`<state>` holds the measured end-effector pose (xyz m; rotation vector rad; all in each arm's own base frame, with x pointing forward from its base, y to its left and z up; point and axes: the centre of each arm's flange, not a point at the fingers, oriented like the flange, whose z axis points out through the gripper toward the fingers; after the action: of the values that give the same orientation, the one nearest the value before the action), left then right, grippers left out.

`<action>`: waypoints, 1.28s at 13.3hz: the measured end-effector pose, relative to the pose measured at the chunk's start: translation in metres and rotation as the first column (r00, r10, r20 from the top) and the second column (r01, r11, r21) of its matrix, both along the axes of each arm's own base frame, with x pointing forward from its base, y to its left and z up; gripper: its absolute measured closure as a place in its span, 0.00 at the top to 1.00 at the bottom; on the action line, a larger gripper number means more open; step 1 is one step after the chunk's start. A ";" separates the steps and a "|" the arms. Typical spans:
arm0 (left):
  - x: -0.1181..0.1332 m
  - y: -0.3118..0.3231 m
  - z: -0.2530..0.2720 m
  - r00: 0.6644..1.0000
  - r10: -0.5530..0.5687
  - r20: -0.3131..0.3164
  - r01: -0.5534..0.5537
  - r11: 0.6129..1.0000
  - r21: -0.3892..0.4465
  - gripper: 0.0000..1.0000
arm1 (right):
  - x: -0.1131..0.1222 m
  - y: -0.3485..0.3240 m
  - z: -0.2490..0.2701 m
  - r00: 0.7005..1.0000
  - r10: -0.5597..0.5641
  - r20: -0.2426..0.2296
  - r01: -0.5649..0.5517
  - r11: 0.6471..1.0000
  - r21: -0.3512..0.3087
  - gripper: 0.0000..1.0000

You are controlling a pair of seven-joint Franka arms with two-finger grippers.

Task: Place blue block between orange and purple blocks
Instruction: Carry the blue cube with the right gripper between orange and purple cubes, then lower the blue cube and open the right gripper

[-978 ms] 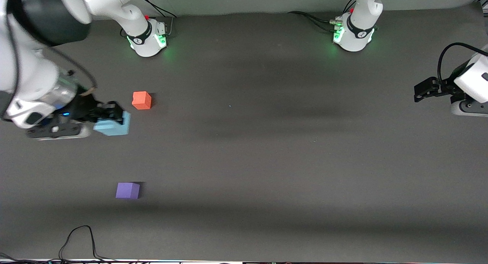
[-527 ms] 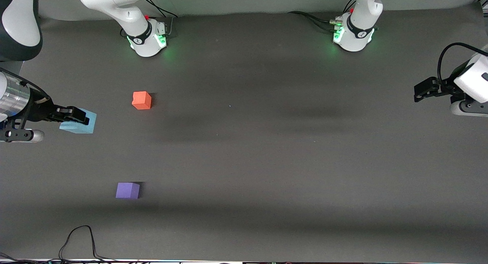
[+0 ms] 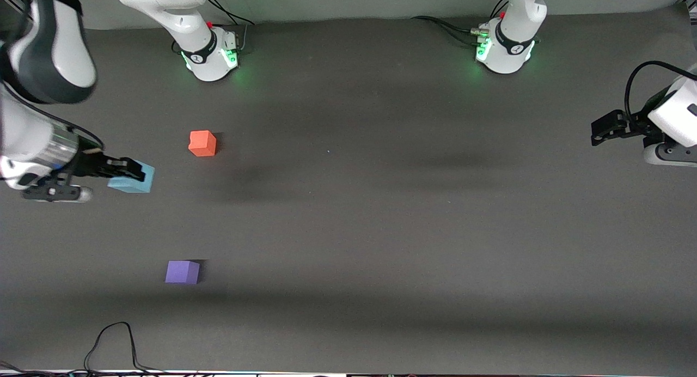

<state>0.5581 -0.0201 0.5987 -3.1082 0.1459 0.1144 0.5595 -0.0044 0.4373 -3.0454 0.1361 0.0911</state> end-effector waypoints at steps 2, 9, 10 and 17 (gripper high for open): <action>0.000 0.000 0.000 1.000 0.000 0.000 0.000 1.000 0.000 1.00 | -0.012 0.003 -0.060 1.000 0.014 0.011 -0.014 1.000 -0.009 0.54; 0.000 -0.001 -0.001 1.000 -0.003 -0.001 0.003 1.000 0.000 1.00 | -0.018 0.001 -0.190 0.997 0.079 0.024 -0.078 0.997 -0.024 0.56; 0.000 -0.001 -0.001 1.000 -0.003 -0.001 0.003 1.000 0.000 1.00 | -0.017 0.001 -0.203 0.996 0.080 0.032 -0.079 0.997 -0.027 0.56; 0.000 -0.002 -0.001 1.000 -0.005 -0.002 0.005 1.000 0.000 1.00 | -0.025 0.004 -0.249 0.993 0.080 0.089 -0.076 0.996 -0.045 0.65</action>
<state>0.5580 -0.0218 0.5980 -3.1077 0.1533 0.1168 0.5345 -0.0001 0.1882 -3.0891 0.0125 -0.0449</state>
